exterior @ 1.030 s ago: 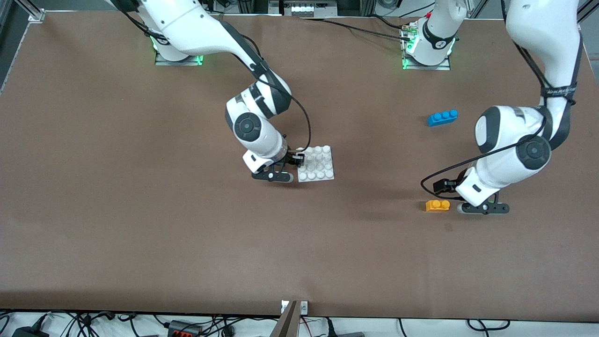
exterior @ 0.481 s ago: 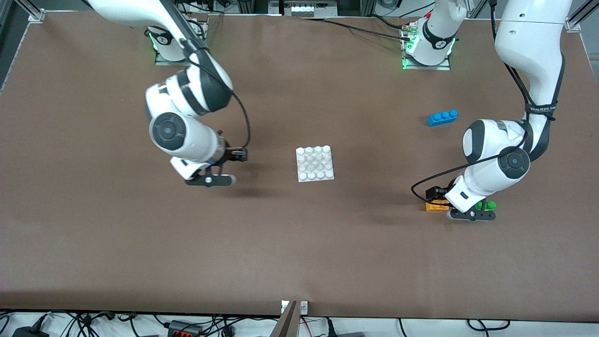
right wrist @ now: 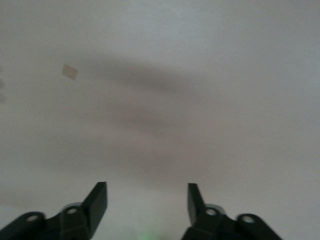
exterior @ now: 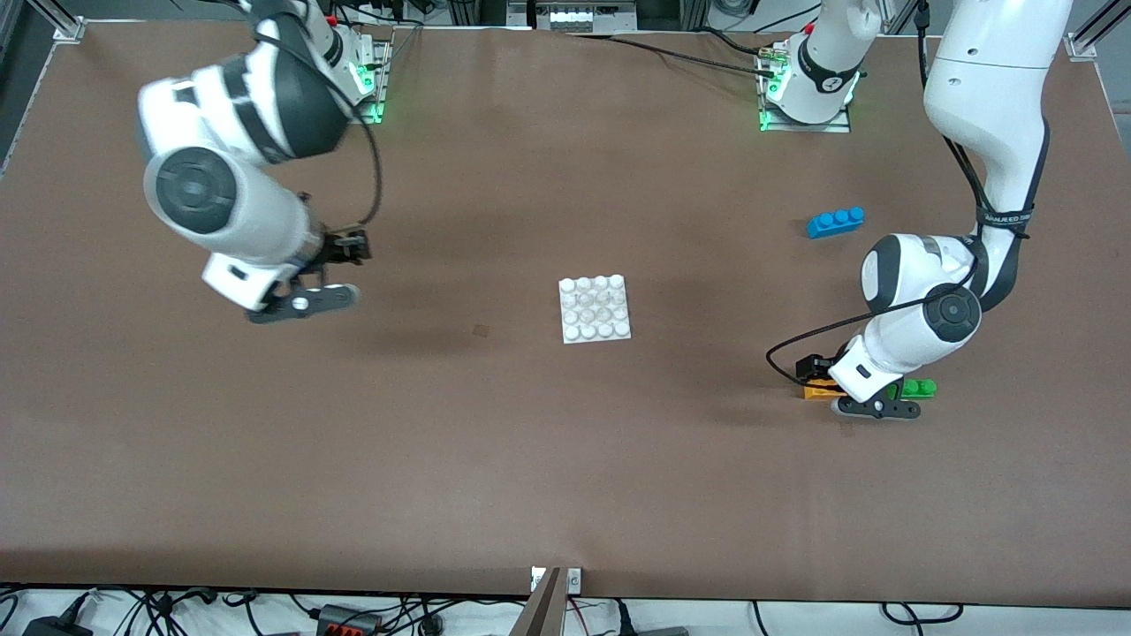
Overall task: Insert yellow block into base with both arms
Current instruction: 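Retract the right gripper while the left gripper lowers onto the yellow block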
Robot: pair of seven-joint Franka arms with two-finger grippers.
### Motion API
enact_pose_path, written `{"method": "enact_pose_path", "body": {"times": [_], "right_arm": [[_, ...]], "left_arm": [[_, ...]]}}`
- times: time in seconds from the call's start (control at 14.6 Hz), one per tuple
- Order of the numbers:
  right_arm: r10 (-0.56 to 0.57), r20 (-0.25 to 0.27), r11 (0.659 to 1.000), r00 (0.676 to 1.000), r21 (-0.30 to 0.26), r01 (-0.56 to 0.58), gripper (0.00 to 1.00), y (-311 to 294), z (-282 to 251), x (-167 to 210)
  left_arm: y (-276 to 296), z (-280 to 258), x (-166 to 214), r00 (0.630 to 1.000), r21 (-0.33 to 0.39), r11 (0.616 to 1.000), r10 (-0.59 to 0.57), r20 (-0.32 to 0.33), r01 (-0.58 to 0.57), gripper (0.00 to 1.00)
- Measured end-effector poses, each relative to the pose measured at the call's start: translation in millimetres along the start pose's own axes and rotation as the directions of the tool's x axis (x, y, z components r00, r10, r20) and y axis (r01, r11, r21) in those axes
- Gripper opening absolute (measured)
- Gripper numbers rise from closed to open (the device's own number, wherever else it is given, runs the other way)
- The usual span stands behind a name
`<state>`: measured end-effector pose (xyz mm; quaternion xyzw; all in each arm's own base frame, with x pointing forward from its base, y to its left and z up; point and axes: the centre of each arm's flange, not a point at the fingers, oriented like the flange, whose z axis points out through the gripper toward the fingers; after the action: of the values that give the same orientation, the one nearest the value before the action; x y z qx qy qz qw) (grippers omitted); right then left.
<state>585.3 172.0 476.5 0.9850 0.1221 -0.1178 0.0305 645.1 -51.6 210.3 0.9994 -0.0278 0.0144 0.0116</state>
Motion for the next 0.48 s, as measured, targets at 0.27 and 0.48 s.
{"method": "enact_pose_path", "body": {"times": [0.27, 0.48], "right_arm": [[-0.107, -0.02, 0.994, 0.994, 0.022, 0.108, 1.0, 85, -36, -34], [-0.136, -0.053, 0.99, 0.989, 0.026, 0.138, 1.0, 128, -65, -74]], "left_arm": [[-2, 6, -2, 1.0, 0.001, 1.0, 0.0, 0.0, 0.0, 1.0], [-2, 6, -1, 1.0, 0.001, 1.0, 0.0, -0.015, 0.0, 1.0]]}}
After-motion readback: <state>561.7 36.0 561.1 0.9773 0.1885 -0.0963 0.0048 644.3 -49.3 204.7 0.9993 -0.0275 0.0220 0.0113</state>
